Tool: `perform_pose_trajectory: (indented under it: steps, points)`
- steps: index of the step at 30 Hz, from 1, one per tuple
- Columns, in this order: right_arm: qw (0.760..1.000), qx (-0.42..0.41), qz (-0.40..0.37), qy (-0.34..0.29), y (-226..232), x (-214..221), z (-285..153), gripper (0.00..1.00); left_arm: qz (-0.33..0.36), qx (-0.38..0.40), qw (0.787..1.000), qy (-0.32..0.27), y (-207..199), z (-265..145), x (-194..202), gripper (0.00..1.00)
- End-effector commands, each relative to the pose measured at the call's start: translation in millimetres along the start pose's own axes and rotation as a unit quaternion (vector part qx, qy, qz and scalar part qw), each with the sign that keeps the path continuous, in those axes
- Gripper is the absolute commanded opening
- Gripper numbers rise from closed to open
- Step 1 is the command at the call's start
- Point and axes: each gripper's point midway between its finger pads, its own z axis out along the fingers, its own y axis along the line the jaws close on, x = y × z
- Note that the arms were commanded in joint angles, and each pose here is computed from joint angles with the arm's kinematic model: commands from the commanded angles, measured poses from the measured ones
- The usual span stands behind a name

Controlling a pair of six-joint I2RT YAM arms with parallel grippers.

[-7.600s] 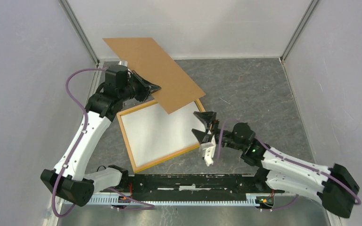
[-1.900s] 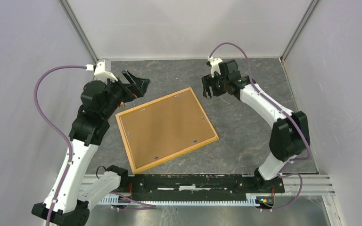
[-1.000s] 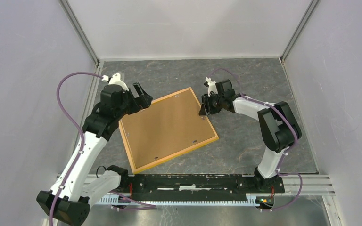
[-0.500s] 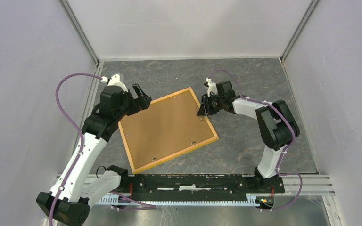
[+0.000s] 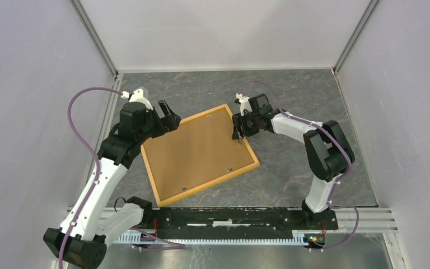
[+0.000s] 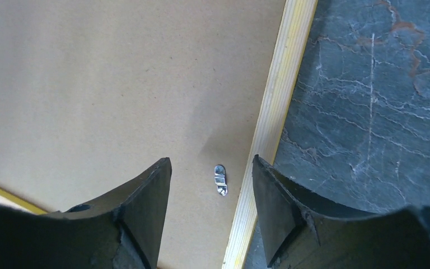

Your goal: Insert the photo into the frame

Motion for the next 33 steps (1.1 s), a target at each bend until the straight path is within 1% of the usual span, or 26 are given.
perform_pose_trajectory:
  steps: [1,3,7,10,12,14,16,21,27,33]
  points:
    - [0.997,0.073,-0.036,0.019,-18.6,11.8,-8.0,0.63,0.026,0.035,0.999,0.015,-12.6,0.8,2.5,1.0]
    - [0.994,0.1,-0.04,0.025,-28.8,16.0,-7.0,0.63,0.029,0.051,0.998,0.025,-18.2,0.4,5.4,1.0]
    - [0.983,0.17,-0.067,0.018,-52.9,10.4,-15.9,0.65,0.041,0.071,0.996,0.032,-24.5,-1.9,7.4,1.0]
    - [0.976,0.19,-0.097,0.033,-59.5,10.3,-22.0,0.71,0.05,0.082,0.995,0.036,-28.0,-2.9,7.8,1.0]
    - [0.975,0.186,-0.115,0.04,-58.8,13.3,-22.4,0.74,0.055,0.082,0.994,0.038,-27.8,-1.7,8.8,1.0]
    - [0.976,0.179,-0.115,0.046,-57.7,16.1,-19.3,0.75,0.057,0.081,0.994,0.041,-26.7,0.1,9.9,1.0]
    - [0.981,0.149,-0.112,0.045,-48.5,18.6,-13.3,0.75,0.059,0.082,0.994,0.043,-26.7,2.0,11.3,1.0]
    - [0.988,0.124,-0.084,0.025,-35.1,15.1,-15.2,0.76,0.063,0.083,0.993,0.047,-26.7,4.0,13.3,1.0]
    - [0.993,0.105,-0.049,-0.015,-17.5,4.4,-21.6,0.76,0.063,0.094,0.993,0.046,-31.1,4.3,12.2,1.0]
    - [0.992,0.113,-0.052,0.016,-16.2,17.8,-4.7,0.72,0.058,0.101,0.992,0.052,-34.0,6.7,14.6,1.0]
